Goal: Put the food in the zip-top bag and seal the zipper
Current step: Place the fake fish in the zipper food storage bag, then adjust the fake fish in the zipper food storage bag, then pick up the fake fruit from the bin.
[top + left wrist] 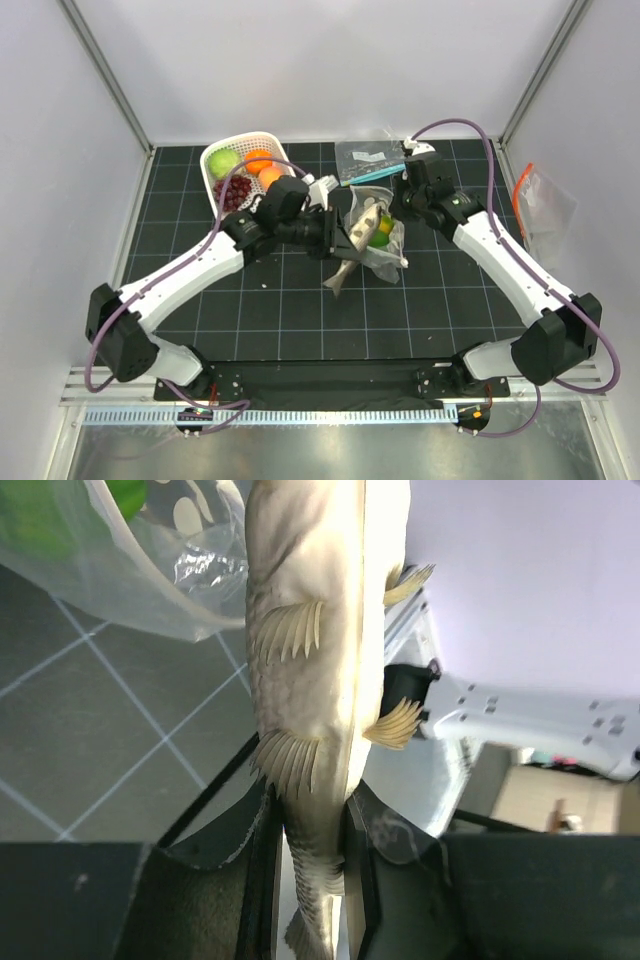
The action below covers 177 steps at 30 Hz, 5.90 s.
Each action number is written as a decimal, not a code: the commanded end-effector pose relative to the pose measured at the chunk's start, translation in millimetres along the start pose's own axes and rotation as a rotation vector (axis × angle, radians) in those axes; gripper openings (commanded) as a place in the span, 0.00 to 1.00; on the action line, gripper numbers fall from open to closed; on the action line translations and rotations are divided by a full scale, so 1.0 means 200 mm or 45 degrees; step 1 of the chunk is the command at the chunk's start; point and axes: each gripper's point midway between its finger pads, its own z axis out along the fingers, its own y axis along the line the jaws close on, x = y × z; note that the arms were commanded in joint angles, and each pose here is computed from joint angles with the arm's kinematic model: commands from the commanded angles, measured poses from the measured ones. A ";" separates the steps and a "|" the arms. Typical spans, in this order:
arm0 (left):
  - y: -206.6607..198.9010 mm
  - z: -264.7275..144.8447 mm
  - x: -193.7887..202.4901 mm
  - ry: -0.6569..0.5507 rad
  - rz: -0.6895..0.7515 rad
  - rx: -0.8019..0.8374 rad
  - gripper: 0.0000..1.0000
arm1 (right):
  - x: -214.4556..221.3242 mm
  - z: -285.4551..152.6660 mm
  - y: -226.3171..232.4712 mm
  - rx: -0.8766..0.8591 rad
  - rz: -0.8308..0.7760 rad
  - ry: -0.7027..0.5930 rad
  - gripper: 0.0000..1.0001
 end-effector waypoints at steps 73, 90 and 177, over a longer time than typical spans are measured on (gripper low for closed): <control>0.00 0.05 -0.58 -0.344 0.173 -0.438 0.00 | 0.01 -0.09 -0.10 0.071 0.094 -0.072 0.01; 0.16 0.04 -0.59 -0.283 0.168 -0.533 0.00 | -0.07 -0.17 -0.06 0.052 0.073 -0.067 0.01; 0.59 -0.19 -1.06 -0.613 0.021 -0.509 0.27 | -0.11 -0.11 0.05 -0.070 0.047 -0.060 0.01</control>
